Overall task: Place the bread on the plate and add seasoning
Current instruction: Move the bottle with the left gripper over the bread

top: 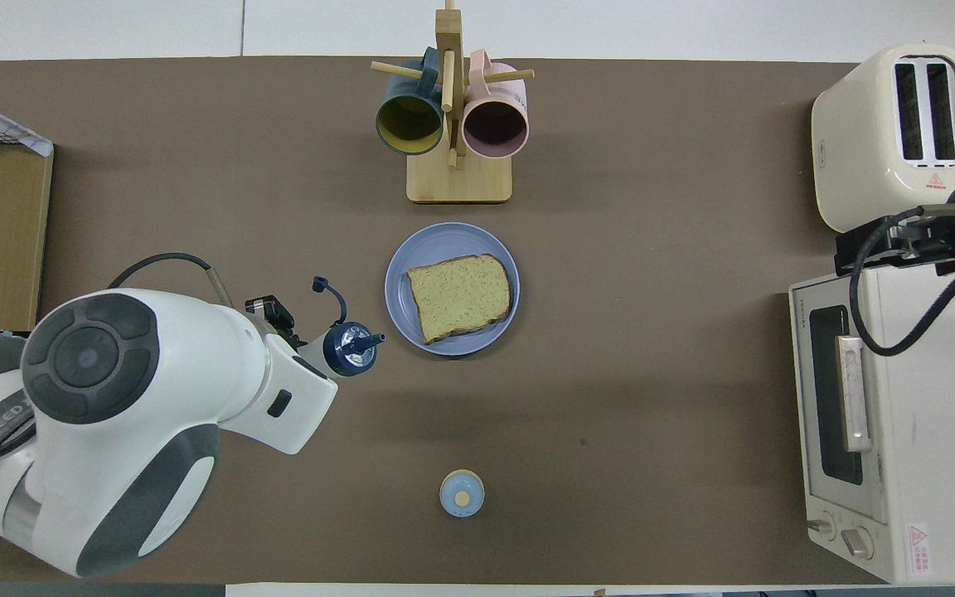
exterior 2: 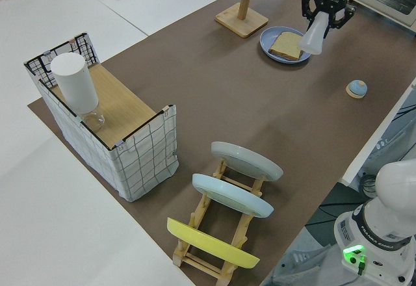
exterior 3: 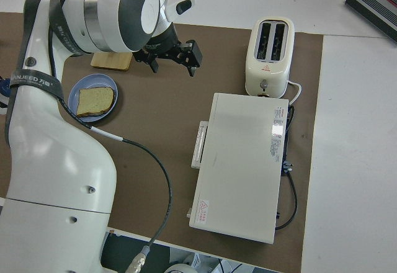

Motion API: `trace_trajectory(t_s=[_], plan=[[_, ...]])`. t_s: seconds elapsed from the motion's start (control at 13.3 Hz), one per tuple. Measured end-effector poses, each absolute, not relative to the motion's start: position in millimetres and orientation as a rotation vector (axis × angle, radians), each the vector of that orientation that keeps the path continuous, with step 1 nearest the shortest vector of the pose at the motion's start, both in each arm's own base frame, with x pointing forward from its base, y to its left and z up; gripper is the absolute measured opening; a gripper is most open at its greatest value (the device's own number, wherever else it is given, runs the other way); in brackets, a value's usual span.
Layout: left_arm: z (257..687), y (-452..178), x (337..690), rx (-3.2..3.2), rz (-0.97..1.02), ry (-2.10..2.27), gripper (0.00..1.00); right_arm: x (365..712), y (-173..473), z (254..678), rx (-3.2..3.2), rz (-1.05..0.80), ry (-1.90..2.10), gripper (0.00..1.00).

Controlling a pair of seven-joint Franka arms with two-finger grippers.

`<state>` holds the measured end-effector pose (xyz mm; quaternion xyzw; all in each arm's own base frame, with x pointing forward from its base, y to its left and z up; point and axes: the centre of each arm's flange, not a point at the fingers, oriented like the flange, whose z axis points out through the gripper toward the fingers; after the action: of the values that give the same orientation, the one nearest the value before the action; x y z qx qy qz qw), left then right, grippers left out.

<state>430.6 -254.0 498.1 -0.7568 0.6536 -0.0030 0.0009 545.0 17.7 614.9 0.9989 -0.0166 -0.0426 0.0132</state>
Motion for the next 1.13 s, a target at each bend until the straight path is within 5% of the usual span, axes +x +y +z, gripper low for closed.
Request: trace_trajectory(t_s=[0.45,1.13], plan=[[450,-292,493,-2.18,0.051,1.904,0.45,532,-12,610,3.112,-0.2,-0.096,1.0],[399,-343,492,-1.892,0.345,1.773,0.45,534,-35,610,3.123,-0.108,-0.09,1.0]])
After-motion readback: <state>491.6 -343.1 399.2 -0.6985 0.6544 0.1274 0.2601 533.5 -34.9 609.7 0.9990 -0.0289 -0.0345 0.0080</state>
